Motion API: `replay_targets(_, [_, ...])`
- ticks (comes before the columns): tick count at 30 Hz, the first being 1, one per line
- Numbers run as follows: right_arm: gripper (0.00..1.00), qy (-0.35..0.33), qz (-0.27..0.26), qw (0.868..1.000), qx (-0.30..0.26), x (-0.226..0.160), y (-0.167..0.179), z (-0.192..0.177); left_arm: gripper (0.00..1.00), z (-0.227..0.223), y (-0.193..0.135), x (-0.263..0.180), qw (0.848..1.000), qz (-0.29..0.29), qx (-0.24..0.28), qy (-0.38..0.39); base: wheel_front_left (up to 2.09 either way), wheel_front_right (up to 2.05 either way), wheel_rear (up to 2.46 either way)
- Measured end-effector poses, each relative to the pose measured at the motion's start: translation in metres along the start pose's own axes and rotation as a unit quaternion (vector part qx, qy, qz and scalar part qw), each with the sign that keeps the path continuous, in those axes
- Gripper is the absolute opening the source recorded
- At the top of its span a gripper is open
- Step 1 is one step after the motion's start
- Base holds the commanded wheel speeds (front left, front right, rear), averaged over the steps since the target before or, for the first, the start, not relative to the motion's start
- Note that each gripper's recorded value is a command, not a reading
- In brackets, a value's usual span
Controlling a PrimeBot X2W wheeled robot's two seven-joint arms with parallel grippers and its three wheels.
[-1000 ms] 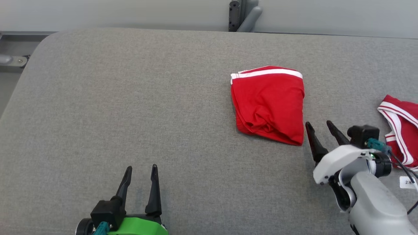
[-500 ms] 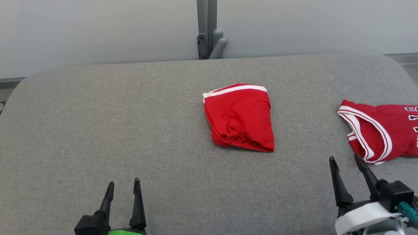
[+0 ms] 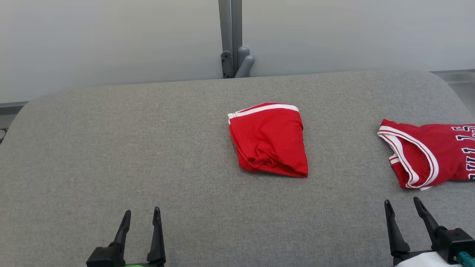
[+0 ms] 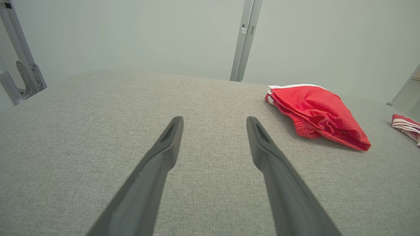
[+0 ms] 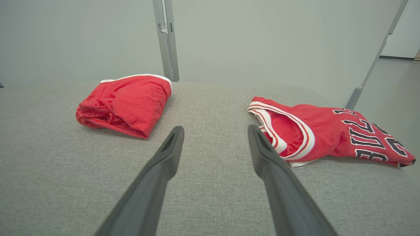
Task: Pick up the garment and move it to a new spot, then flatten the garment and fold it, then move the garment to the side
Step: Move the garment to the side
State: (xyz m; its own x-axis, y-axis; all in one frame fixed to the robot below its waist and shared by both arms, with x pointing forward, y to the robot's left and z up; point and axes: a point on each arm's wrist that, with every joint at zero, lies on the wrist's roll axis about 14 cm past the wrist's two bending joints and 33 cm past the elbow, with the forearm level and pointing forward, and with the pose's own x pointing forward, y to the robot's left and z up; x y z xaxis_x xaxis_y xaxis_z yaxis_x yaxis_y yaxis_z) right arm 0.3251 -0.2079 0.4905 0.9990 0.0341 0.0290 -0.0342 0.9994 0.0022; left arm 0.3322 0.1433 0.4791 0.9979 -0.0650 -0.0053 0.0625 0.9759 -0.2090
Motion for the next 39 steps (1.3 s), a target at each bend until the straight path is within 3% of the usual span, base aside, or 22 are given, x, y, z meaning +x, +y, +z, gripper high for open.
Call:
replay_targets(12, [1.00,-0.004,0.018,1.000,0.017,0.017,0.011,0.001,1.00,0.000,0.001,-0.004,1.000,0.005,-0.005,0.000,0.00,0.00,0.00])
replay_targets(15, [1.00,-0.028,0.032,0.998,0.039,0.048,0.019,0.017,1.00,0.000,-0.005,0.003,1.000,-0.004,-0.012,0.000,0.00,0.00,0.00])
replay_targets(22, [1.00,0.004,0.137,0.990,0.011,0.133,0.073,0.017,1.00,-0.008,-0.019,0.029,0.999,-0.022,-0.026,0.015,0.00,0.00,0.00])
replay_targets(29, [1.00,0.135,0.154,0.978,0.046,0.174,0.098,-0.038,1.00,-0.012,-0.008,0.041,0.999,-0.004,-0.028,0.020,0.00,0.00,0.00])
replay_targets(33, [1.00,0.215,0.173,0.960,0.057,0.177,0.116,-0.076,1.00,-0.016,0.001,0.044,0.999,0.010,-0.024,0.026,0.00,0.00,0.00])
replay_targets(39, [1.00,0.267,0.167,0.944,0.101,0.190,0.124,-0.101,1.00,-0.024,0.014,0.043,0.999,0.030,-0.021,0.039,0.00,0.00,0.00])
